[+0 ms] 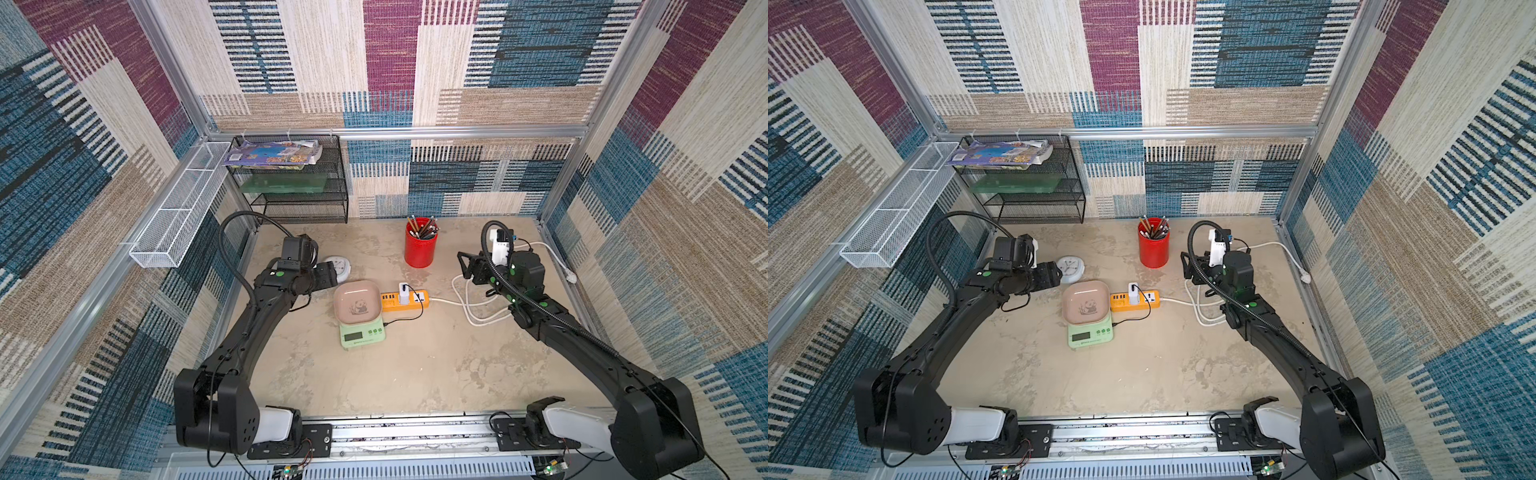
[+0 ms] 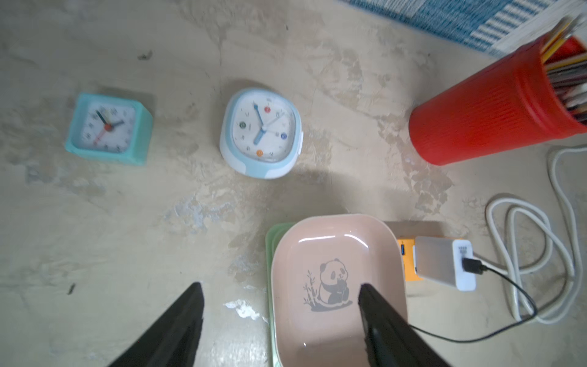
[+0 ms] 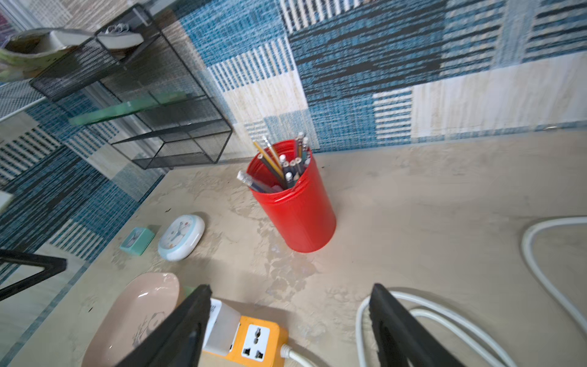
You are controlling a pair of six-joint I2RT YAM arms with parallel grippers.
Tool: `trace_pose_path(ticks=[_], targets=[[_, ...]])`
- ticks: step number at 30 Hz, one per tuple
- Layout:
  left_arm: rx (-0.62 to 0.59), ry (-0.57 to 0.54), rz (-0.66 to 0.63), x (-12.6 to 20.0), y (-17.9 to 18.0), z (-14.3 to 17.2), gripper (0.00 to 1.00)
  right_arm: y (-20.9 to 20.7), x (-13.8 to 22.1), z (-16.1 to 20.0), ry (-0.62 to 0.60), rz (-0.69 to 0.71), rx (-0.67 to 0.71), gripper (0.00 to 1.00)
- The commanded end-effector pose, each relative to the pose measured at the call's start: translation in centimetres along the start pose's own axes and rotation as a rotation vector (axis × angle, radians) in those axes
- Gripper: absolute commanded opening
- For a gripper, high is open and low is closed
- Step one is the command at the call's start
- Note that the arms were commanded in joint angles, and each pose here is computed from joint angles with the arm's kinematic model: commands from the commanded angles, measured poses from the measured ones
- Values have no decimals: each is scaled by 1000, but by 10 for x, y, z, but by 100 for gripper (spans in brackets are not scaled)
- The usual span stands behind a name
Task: Charge the electronic scale
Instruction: Reset both arms
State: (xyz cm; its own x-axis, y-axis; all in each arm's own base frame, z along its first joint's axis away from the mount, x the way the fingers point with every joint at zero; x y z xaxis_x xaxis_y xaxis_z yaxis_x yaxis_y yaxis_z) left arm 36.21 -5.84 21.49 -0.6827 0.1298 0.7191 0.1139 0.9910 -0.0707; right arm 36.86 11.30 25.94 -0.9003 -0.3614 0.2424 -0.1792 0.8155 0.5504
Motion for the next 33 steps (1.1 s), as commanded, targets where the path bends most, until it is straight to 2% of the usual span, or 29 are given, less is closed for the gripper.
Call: trace_pose_path(ticks=[1, 6, 9, 12, 17, 21, 26, 29, 33], targets=[[-56, -163, -112, 16, 16, -26, 82, -14, 11, -22, -83, 80, -14, 85], [-43, -329, -261, 43, 37, -37, 93, -28, 31, -48, -184, 156, -60, 100], [-21, -385, -363, 53, 53, -32, 99, -40, 44, -58, -246, 222, -84, 95], [11, -400, -491, 60, 74, -19, 99, -72, 55, -62, -302, 395, -174, 95], [-23, -426, -586, 52, 90, 1, 99, -105, 68, -58, -345, 518, -215, 95], [-26, -358, -657, 37, 103, 21, 99, -133, 79, -51, -405, 602, -225, 95], [-93, -290, -679, 10, 111, 47, 99, -155, 70, -34, -371, 649, -117, 95], [-155, -266, -620, -8, 107, 59, 99, -166, 57, -22, -322, 665, -49, 95], [-163, -253, -532, -26, 106, 70, 99, -174, 42, -7, -272, 639, 25, 95]])
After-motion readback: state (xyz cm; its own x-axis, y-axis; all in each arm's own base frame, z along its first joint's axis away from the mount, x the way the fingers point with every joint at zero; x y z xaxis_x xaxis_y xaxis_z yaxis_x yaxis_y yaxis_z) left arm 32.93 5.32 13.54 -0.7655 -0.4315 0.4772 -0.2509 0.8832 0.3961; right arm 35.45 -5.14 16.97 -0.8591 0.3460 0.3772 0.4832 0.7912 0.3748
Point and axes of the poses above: each gripper's point midway between its finger pads, its own x axis back along the fingers, its own y axis along the line the jaws close on, z = x × y, the point moved 2 cm from there along x, back along the fingers, and after that the axes turned 14 degrees about -x, right-handed, at the moved point
